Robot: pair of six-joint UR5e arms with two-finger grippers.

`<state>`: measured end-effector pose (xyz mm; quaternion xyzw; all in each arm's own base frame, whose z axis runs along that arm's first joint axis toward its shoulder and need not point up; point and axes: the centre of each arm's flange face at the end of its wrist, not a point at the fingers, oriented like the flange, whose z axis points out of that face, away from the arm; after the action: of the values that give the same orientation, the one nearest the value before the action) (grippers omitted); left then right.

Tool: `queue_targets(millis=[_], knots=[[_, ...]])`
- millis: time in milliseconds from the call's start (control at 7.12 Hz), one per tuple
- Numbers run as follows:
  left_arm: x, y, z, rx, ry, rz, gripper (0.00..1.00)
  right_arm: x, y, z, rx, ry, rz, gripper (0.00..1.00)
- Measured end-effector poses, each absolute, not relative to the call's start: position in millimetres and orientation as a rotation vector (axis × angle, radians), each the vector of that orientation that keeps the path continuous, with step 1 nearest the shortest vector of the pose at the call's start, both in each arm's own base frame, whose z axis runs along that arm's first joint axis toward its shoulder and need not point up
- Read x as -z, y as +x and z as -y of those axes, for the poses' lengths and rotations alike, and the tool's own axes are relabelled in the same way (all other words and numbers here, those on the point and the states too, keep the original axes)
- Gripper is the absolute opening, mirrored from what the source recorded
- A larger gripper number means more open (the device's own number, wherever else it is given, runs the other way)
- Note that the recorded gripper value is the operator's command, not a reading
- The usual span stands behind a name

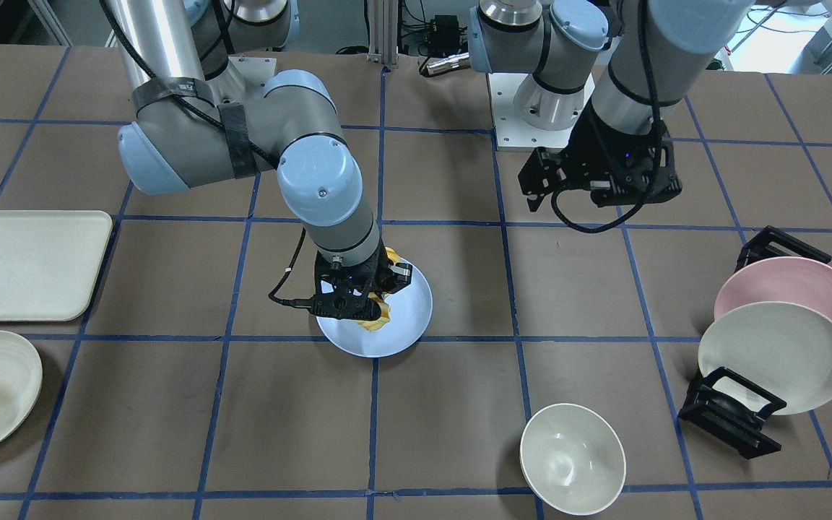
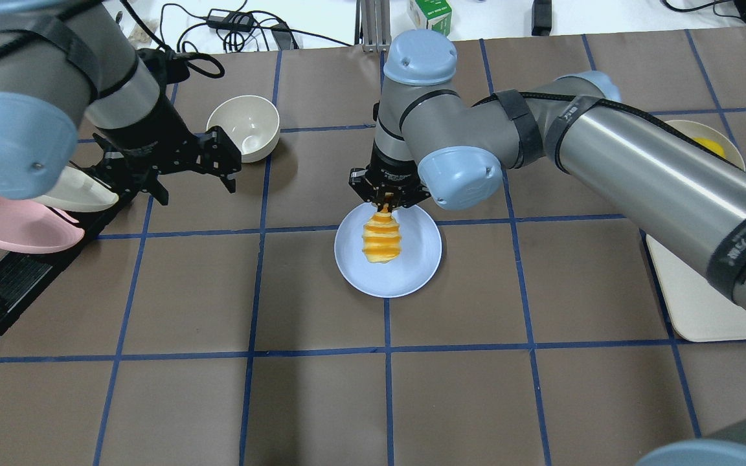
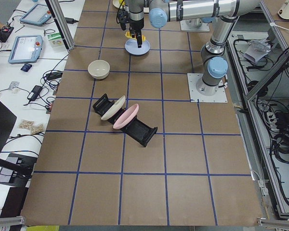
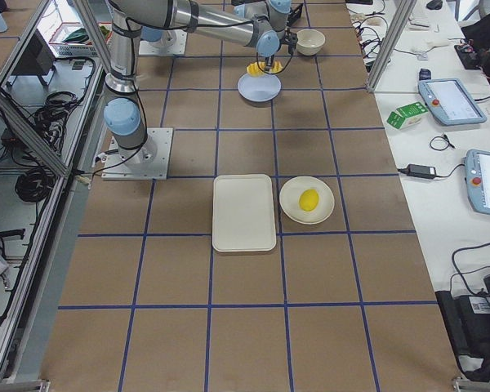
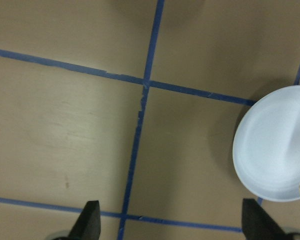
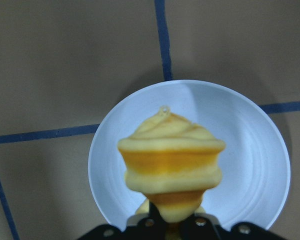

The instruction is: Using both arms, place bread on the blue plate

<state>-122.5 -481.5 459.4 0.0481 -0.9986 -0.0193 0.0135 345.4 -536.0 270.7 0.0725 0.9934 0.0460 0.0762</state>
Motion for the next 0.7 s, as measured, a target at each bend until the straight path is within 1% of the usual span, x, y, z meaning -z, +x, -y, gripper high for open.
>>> queue_targets(millis=[281,702], knots=[[-505.5,-122.7,468.5,-0.033,0.079,3.127,1.00,-249.5,350.8,535.4,-0.193,0.384,-2.984,0.00],[-532.1,-125.4,493.5,-0.102,0.060,3.124,1.00,-227.3,360.8,535.7,-0.193,0.440,-2.983,0.00]])
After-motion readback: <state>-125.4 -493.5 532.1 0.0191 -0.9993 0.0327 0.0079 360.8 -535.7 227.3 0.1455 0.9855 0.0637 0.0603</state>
